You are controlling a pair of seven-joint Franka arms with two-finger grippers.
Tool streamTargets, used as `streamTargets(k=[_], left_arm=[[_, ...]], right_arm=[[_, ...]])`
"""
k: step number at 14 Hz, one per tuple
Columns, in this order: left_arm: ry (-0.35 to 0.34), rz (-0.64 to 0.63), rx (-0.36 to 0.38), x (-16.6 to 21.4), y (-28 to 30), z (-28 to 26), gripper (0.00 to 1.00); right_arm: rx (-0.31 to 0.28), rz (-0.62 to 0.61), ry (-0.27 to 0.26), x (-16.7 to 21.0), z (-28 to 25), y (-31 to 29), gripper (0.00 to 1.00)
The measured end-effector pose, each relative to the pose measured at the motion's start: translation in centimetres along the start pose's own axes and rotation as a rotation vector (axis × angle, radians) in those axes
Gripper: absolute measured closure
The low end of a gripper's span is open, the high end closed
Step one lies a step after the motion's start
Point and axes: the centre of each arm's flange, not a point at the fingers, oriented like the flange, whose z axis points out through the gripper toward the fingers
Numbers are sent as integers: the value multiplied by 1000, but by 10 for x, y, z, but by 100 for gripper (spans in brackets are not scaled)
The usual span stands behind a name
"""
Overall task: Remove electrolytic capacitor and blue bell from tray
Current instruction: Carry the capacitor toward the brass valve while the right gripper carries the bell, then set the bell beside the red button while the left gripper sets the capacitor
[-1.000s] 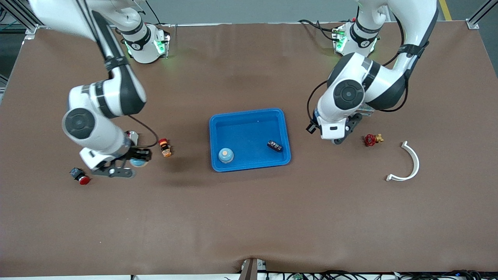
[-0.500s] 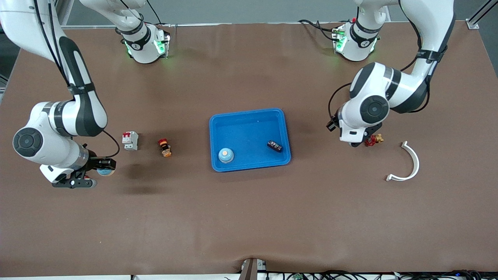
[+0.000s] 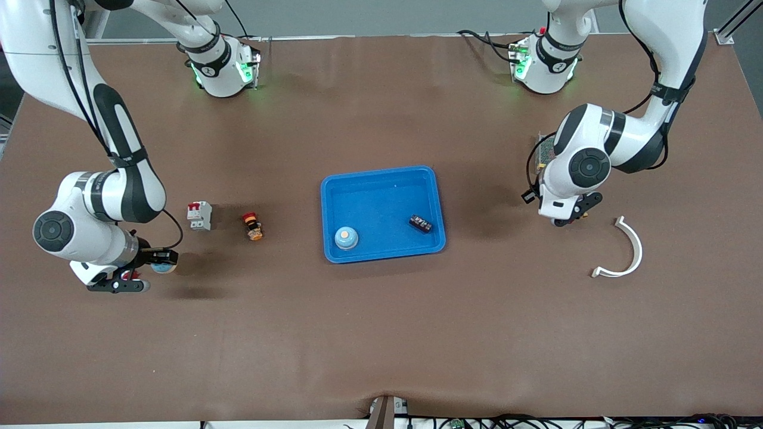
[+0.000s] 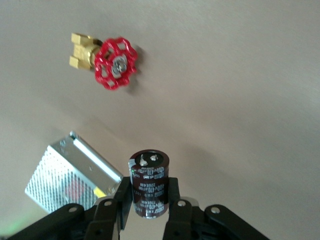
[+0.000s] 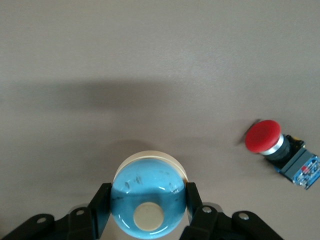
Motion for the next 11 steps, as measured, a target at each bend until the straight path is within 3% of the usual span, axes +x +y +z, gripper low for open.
streamTargets(k=[5, 11], left_arm=[[27, 12, -8, 30, -17, 34, 67], [8, 21, -23, 41, -19, 62, 67]], right_arm=[[1, -14, 17, 1, 12, 17, 36], [2, -28, 34, 2, 29, 28, 36]])
